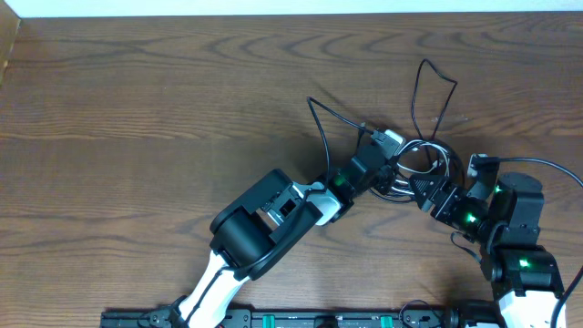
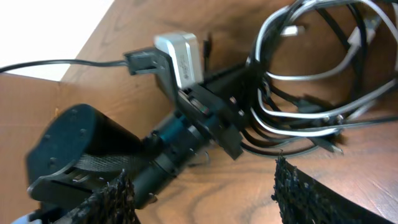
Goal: Untangle cables
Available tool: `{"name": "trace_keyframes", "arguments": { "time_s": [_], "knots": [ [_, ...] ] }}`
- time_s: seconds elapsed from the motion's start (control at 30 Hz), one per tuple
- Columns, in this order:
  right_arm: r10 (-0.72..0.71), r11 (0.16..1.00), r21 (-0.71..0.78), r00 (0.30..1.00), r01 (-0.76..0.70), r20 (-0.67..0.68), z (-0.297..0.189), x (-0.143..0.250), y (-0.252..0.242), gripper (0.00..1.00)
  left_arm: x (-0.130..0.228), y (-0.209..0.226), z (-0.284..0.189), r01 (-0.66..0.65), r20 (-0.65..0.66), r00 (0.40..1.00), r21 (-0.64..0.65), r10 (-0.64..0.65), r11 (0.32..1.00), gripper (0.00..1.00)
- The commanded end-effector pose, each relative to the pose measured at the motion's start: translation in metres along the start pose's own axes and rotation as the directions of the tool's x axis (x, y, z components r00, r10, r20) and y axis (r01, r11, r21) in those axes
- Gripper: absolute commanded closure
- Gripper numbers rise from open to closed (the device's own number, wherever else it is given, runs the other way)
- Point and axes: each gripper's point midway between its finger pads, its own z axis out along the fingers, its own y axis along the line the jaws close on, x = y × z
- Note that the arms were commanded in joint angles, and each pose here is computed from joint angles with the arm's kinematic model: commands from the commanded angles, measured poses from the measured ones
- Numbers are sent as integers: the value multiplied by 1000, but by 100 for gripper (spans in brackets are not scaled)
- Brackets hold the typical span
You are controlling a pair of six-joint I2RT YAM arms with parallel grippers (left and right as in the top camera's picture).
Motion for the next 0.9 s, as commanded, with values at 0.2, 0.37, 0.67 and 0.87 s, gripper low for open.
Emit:
{"name": "trace_keyframes", "arguments": {
  "time_s": [0.2, 0.37, 0.67, 0.87],
  "knots": [
    [-17, 999, 34, 1000, 17, 0, -2, 1, -6, 31, 6, 1, -44, -15, -194, 981, -56, 4, 998, 92],
    [-15, 999, 35, 1000, 15, -2, -2, 1, -6, 31, -29, -4, -84, -10, -194, 981, -67, -3, 998, 92],
    [-10, 999, 34, 1000, 10, -1, -2, 1, -6, 31, -70, 12, -126, 21, -145, 989, -108, -37, 994, 92],
    [42, 999, 34, 999, -42, 2, -2, 1, -6, 30, -95, 19, -146, 40, -85, 995, -120, -51, 992, 92]
  ]
}}
